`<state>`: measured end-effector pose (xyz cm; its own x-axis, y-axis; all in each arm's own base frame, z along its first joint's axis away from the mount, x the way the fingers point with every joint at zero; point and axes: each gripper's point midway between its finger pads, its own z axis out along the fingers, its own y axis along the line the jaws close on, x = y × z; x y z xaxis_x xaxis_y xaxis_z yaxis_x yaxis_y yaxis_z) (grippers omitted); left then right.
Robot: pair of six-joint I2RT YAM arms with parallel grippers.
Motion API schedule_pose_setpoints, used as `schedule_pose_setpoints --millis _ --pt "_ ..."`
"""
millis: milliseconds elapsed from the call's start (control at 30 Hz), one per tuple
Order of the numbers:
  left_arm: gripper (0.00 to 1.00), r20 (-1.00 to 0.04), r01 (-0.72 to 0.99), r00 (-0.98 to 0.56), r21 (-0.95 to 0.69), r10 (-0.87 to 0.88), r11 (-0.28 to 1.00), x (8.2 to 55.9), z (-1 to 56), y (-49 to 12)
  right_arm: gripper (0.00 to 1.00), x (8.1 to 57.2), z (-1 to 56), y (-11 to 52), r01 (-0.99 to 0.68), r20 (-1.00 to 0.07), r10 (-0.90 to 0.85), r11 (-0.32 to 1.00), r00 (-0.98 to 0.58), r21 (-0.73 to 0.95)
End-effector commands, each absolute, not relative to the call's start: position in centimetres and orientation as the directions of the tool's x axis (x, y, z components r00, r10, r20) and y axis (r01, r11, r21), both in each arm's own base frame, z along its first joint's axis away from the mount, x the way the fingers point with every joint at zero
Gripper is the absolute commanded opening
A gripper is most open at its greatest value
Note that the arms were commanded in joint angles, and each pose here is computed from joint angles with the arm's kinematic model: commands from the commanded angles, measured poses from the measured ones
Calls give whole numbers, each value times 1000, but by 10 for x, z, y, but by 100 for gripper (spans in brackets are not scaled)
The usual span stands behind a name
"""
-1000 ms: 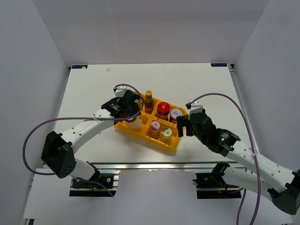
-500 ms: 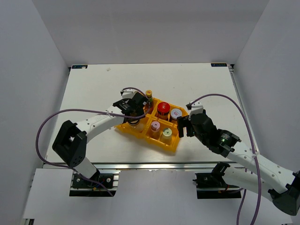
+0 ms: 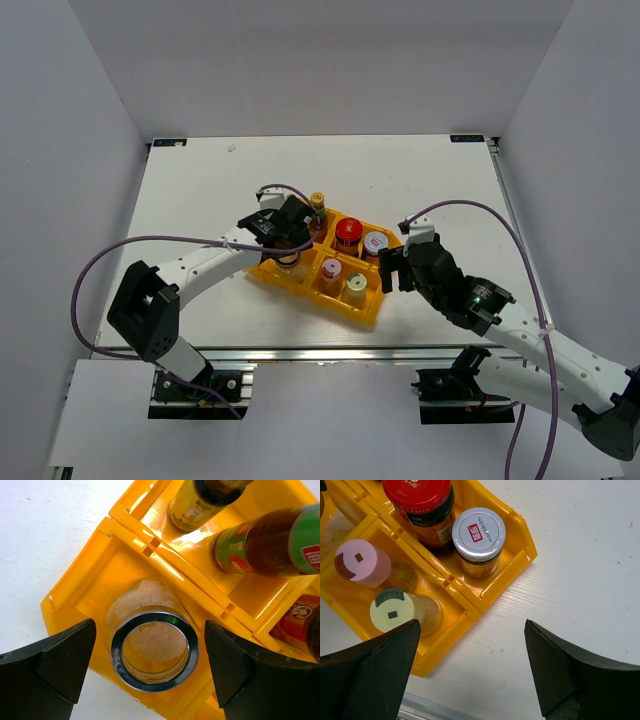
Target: Organize the condiment bottles
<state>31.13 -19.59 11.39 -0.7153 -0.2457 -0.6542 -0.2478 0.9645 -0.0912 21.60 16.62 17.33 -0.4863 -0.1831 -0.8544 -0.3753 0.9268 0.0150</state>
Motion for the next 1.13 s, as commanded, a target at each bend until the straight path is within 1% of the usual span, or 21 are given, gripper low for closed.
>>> schedule_pose_setpoints --millis 0,167,200,267,333,367,400,433,467,500,600,633,700,733,833,1100 --pt "98 -719 -250 -637 -151 -280 956 319 160 -194 89 222 191 166 -353 -887 -133 935 -443 36" --pt "98 -785 -273 -548 -160 -290 949 318 201 -173 89 228 203 158 -293 -907 -79 955 -414 51" --pt "98 -816 -286 -498 -165 -293 944 319 218 -163 89 231 205 150 -237 -911 -54 970 -408 49" --pt "98 -848 -286 -449 -163 -282 944 324 236 -152 89 235 209 138 -149 -911 -9 987 -411 58" --pt "98 -860 -313 -383 -222 -337 924 333 256 -131 90 240 209 114 -15 -907 59 997 -418 72" --pt "98 -866 -300 -392 -199 -311 933 336 252 -121 90 243 211 108 10 -907 74 997 -414 77" --pt "98 -872 -294 -359 -232 -333 927 339 259 -110 90 246 210 103 30 -906 89 996 -414 84" --pt "98 -878 -318 -296 -281 -376 906 353 265 -91 89 253 209 91 69 -903 123 992 -412 103" --pt "98 -882 -345 -294 -262 -369 901 352 254 -78 89 256 209 85 88 -901 137 990 -412 110" --pt "98 -887 -363 -269 -268 -376 892 353 255 -69 89 259 207 76 113 -897 152 987 -415 115" --pt "98 -892 -413 -201 -299 -406 860 349 264 -34 89 268 207 35 269 -897 216 956 -386 115" --pt "98 -894 -425 -187 -299 -407 854 346 264 -26 89 270 206 30 291 -897 228 949 -378 119" --pt "98 -893 -456 -170 -305 -418 836 340 258 -9 89 274 206 26 315 -895 247 940 -372 128" --pt "98 -891 -486 -150 -311 -428 817 336 258 5 89 276 210 28 311 -895 254 940 -366 140" --pt "98 -891 -519 -93 -338 -445 785 322 260 21 89 280 213 37 272 -895 254 949 -367 157" --pt "98 -884 -475 50 -430 -464 768 294 286 30 89 282 224 40 221 -918 244 959 -314 179"
